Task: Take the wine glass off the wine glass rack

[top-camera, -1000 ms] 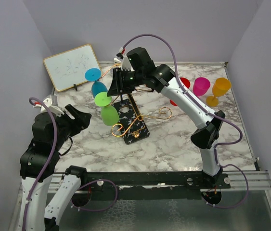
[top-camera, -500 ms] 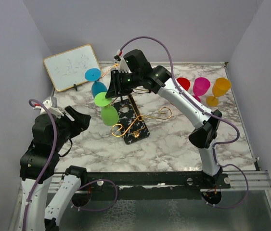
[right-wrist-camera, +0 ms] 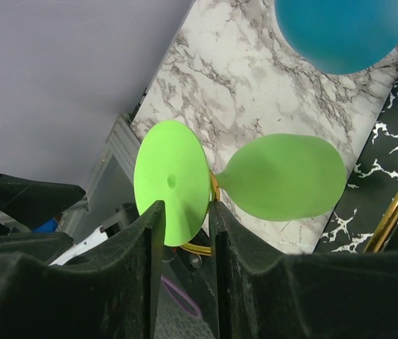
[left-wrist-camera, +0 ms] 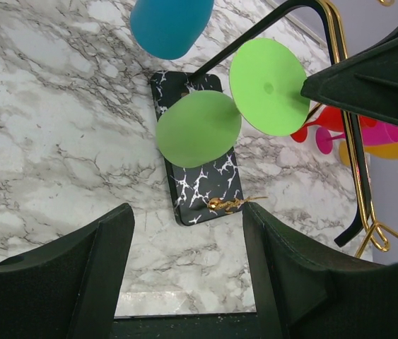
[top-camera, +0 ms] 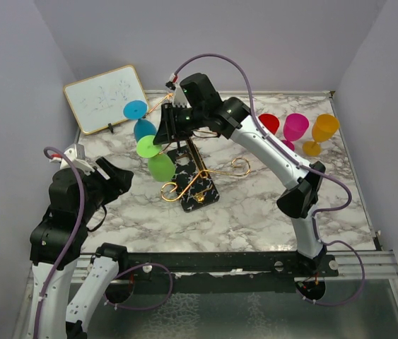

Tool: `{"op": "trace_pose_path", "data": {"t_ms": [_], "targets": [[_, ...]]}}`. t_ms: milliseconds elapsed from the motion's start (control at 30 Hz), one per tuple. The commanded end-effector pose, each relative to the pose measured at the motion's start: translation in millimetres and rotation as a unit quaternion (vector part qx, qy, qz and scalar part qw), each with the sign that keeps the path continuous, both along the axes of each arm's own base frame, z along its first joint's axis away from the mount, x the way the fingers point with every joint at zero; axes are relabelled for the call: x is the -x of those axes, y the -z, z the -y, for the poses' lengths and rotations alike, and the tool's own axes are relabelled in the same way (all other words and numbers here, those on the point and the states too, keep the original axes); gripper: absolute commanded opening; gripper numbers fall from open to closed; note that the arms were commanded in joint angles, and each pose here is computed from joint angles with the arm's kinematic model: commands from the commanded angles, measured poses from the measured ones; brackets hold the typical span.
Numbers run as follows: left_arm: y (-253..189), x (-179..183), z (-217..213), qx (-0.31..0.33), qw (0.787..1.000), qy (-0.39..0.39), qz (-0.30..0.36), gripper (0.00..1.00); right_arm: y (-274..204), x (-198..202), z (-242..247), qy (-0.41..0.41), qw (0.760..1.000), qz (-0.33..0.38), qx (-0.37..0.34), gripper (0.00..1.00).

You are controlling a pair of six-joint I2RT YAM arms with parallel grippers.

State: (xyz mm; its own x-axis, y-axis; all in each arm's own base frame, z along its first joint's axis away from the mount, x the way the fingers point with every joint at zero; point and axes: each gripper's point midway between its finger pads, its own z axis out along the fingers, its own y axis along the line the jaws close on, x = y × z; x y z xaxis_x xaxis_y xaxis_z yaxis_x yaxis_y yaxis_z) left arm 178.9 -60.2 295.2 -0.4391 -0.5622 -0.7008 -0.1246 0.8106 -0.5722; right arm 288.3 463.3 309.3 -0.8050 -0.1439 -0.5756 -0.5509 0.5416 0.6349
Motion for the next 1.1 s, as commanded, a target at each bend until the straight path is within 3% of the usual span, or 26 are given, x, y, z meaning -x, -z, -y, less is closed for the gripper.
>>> {"op": "trace_pose_path", "data": {"t_ms": [0, 1067], "targets": [[-1, 1, -2, -0.001, 1.000, -0.005, 0.008, 0.65, -32, 11, -14, -0.014, 0.998, 0.026, -0.047, 0.31], [1, 3, -3, -0.002, 1.000, -0.005, 0.008, 0.65, -14, 23, -27, -0.041, 0.998, 0.010, -0.038, 0.29]]}}
